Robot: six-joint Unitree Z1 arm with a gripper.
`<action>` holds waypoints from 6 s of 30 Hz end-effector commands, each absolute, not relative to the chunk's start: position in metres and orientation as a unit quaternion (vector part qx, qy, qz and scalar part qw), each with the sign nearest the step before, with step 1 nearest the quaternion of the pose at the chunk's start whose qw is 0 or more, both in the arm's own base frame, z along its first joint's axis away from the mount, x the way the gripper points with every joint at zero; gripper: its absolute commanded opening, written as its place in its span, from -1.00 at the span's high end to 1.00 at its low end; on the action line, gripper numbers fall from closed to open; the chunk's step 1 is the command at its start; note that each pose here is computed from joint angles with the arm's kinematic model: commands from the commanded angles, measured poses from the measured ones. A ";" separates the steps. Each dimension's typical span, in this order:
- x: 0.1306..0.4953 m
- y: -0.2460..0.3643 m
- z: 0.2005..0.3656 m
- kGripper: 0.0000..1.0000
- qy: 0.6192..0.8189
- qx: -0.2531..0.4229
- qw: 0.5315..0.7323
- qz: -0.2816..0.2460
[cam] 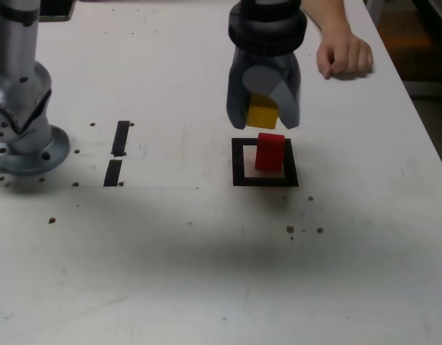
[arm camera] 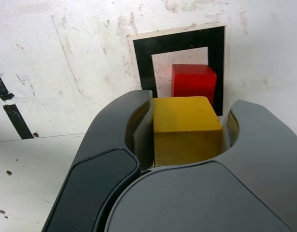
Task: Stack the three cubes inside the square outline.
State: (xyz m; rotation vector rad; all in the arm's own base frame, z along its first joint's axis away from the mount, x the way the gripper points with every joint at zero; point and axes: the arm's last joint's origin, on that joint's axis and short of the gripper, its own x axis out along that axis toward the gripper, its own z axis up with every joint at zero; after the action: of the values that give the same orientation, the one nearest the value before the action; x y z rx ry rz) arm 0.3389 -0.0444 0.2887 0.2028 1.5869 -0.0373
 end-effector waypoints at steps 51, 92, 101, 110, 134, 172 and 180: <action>0.346 -0.034 0.249 -0.29 0.711 0.072 0.699 -0.012; 0.354 0.089 0.285 -0.92 0.687 0.126 0.708 -0.108; 0.363 0.117 0.254 -0.91 0.712 0.137 0.678 -0.123; 0.375 0.127 0.234 -0.90 0.728 0.131 0.662 -0.123; 0.400 0.125 0.210 -0.01 0.720 0.121 0.670 -0.137; 0.327 0.015 0.350 0.68 0.689 0.131 0.710 -0.067; 0.334 -0.008 0.336 0.63 0.693 0.102 0.710 -0.077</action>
State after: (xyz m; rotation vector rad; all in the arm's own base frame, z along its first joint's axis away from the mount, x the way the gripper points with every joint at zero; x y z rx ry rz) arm 0.3330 -0.0065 0.3378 0.2304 1.5362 -0.1682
